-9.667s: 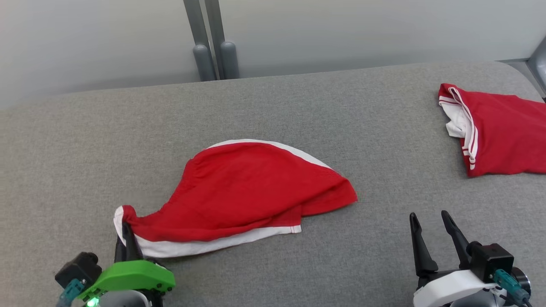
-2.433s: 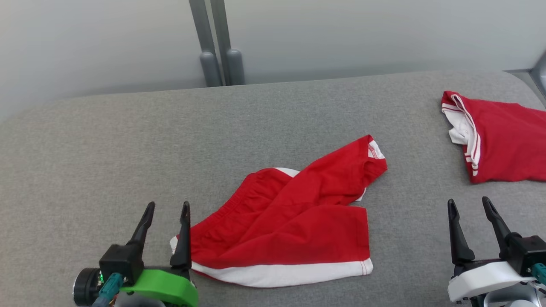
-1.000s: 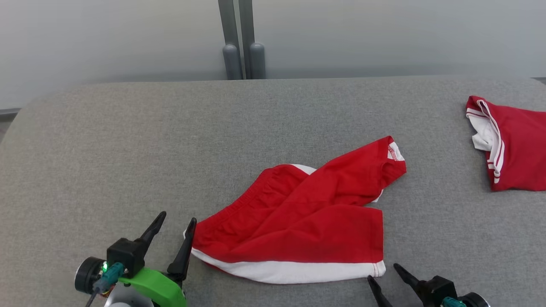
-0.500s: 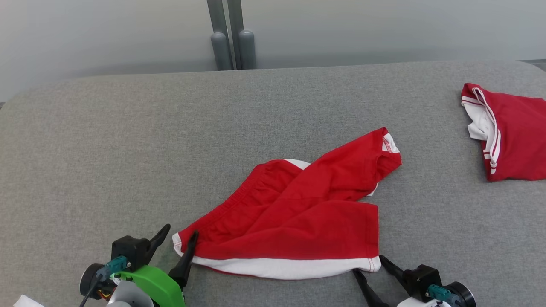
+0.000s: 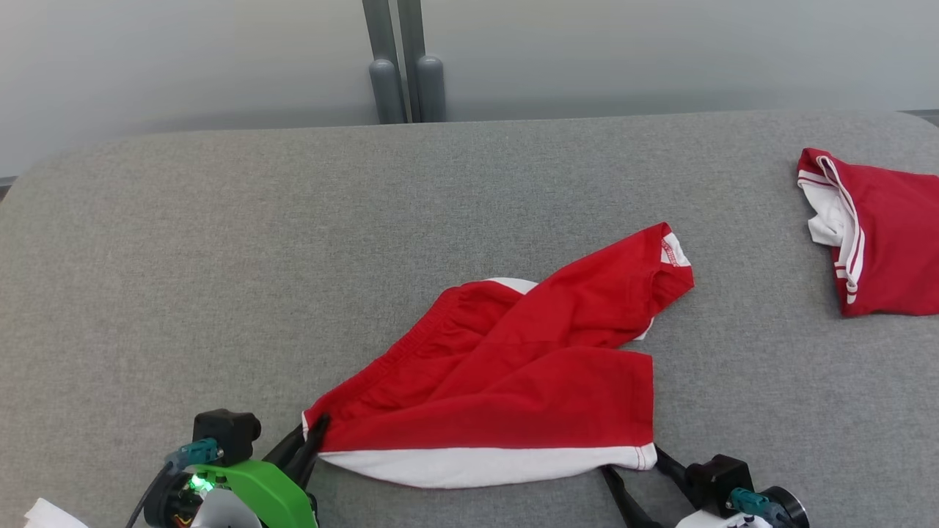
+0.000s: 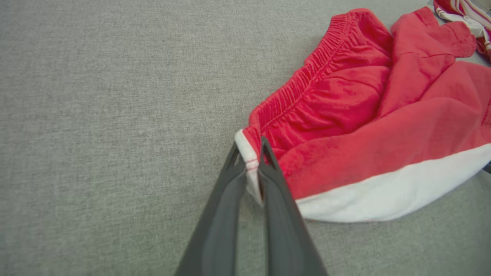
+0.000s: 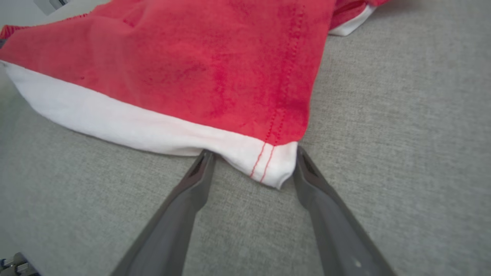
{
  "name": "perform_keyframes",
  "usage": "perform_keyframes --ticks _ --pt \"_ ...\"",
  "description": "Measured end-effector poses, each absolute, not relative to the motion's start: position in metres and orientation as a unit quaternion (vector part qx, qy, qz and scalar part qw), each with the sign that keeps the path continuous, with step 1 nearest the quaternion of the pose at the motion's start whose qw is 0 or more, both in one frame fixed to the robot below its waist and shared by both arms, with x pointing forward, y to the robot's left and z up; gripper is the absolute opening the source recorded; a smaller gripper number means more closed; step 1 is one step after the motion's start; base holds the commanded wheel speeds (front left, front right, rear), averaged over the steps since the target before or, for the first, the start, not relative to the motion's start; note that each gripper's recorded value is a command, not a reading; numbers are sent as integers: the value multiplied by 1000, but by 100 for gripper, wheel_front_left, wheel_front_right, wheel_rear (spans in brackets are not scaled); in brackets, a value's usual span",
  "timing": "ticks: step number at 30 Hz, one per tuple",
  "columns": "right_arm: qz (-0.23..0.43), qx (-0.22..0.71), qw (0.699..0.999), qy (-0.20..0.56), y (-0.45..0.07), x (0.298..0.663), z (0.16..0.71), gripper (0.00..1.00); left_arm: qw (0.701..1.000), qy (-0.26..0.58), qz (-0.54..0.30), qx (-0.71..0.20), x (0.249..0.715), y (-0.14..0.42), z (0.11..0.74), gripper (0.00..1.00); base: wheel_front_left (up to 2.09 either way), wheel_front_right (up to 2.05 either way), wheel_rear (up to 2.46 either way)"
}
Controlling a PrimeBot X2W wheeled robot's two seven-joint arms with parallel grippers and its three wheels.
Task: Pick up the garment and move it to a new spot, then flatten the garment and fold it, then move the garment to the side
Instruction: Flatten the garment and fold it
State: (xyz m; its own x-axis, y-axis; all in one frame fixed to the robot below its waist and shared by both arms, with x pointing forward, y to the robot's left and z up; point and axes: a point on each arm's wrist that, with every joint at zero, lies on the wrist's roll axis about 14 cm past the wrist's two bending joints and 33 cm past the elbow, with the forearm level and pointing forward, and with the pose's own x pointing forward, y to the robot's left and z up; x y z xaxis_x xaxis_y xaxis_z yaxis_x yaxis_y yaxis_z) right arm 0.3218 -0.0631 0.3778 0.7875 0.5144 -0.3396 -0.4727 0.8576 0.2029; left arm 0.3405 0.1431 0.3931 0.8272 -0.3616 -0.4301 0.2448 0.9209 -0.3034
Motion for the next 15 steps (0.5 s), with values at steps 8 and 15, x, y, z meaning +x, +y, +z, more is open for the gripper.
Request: perform_keyframes --ticks 8,15 --pt "253 98 944 186 -68 326 394 0 941 257 -149 -162 332 139 396 0 0 0 0" --pt "197 151 967 62 -149 358 497 0 923 171 -154 -309 343 116 483 0 0 0 0"
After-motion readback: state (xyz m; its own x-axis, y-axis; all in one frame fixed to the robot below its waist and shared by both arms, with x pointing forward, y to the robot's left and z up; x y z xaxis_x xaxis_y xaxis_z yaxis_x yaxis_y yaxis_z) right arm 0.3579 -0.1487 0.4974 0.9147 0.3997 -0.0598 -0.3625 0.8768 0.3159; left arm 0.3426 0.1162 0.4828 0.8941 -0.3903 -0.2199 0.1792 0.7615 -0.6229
